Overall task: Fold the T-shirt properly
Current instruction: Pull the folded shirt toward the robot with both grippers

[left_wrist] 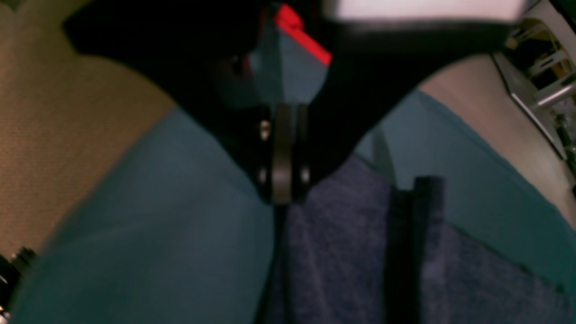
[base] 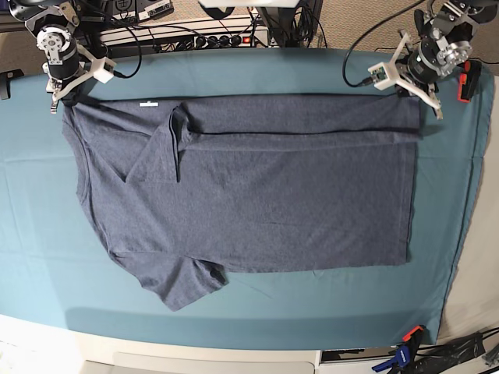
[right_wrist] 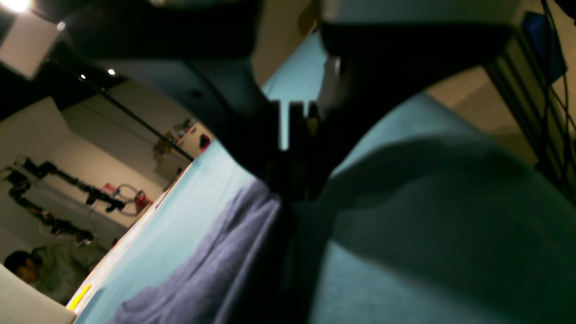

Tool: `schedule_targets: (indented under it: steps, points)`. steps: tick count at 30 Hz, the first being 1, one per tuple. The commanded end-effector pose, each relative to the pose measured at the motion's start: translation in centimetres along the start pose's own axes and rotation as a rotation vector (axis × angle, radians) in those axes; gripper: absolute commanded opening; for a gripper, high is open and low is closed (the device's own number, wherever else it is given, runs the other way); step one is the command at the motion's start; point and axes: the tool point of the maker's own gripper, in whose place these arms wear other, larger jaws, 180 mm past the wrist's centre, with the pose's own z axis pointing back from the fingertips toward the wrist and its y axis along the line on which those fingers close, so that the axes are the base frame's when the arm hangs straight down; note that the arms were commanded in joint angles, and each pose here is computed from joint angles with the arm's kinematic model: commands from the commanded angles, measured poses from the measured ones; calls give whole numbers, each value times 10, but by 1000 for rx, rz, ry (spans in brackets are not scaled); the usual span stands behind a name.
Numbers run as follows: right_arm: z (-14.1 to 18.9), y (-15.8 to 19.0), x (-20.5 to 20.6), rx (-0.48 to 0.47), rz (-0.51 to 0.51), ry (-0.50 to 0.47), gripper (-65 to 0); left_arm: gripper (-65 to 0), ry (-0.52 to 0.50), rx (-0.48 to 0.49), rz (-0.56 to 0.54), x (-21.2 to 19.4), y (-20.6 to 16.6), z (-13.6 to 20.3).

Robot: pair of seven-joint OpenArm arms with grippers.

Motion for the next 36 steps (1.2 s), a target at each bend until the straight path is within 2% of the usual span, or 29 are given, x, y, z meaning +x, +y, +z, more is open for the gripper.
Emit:
schedule_targets:
  steps: [1, 18, 22, 29, 36]
  points:
    - [0, -8, -9, -24, 16, 28, -650, -650, 11, 5, -21, -2, 1, 5]
    - [19, 22, -9, 35, 61, 23, -650, -650, 57, -23, -40, -10, -26, 21]
    - [29, 25, 1, 37, 51, -7, -650, -650, 67, -31, -36, -14, -29, 24]
    - [42, 30, 8, 49, 63, -24, -650, -650, 59, -25, -26, -12, -29, 36]
    - [46, 35, -1, 64, 67, 1, -650, -650, 69, 16, -20, -16, -14, 40]
